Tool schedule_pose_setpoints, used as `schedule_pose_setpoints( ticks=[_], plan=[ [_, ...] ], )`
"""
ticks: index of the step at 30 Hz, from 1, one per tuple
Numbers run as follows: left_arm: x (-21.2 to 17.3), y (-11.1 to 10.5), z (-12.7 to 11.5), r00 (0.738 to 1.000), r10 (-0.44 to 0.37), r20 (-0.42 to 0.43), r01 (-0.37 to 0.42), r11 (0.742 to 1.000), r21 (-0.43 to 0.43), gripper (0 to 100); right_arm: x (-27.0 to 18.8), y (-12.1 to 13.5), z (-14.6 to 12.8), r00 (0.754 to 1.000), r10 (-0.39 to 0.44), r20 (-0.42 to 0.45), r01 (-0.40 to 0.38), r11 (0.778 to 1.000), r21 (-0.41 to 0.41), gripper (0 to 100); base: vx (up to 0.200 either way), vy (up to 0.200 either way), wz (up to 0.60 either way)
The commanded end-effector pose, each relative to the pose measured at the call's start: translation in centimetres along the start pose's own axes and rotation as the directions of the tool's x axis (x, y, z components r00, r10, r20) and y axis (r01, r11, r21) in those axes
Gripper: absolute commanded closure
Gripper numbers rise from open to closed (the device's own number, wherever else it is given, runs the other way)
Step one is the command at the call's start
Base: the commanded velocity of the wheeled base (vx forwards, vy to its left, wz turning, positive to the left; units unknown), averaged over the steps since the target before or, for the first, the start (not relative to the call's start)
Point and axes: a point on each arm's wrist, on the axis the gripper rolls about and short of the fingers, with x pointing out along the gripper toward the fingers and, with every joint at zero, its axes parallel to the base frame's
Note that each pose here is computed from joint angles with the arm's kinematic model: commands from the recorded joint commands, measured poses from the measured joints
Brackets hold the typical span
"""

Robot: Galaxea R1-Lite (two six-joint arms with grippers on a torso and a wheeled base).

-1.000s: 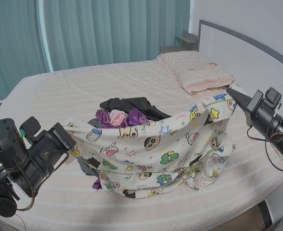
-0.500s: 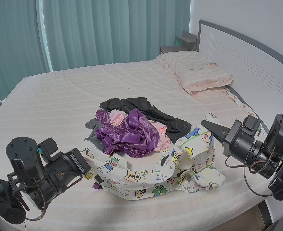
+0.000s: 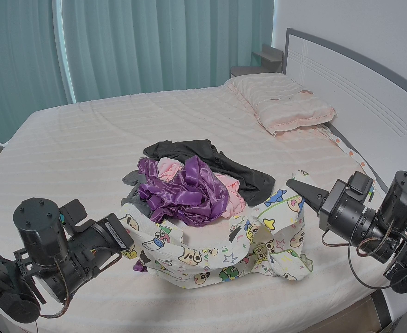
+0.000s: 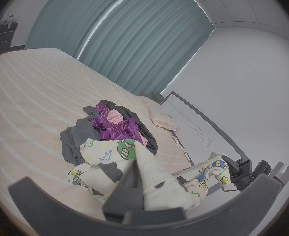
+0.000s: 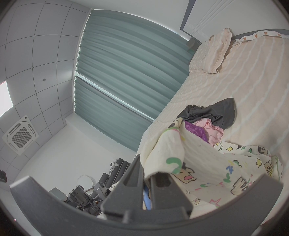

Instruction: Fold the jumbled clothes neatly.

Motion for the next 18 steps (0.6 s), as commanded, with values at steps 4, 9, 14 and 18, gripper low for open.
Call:
schedule_pose_setpoints(
  ticks=[4,9,14,18],
  plan=[
    [-0.5,-0.2,0.4,1.000,-0.014,0.018,0.014,1.000,-0.006,100,-0.6,0.9,0.6,0.999,0.035,0.026,-0.035,0.999,-0.005,100,-0.200,0.000,0.00],
    [-0.8,-0.2,0.5,0.999,-0.019,0.028,0.019,1.000,-0.006,100,-0.8,1.1,0.8,0.999,0.042,0.033,-0.041,0.999,-0.008,100,-0.120,0.000,0.00],
    [-1.4,-0.6,1.2,0.997,-0.030,0.067,0.031,0.999,-0.019,100,-0.7,1.0,0.8,0.999,0.041,0.034,-0.041,0.999,-0.008,100,0.000,0.000,0.00],
    [-1.6,-0.6,1.3,0.997,-0.034,0.073,0.035,0.999,-0.022,100,-0.7,0.9,0.8,0.999,0.036,0.033,-0.036,0.999,-0.008,100,0.000,0.000,0.00]
  ],
)
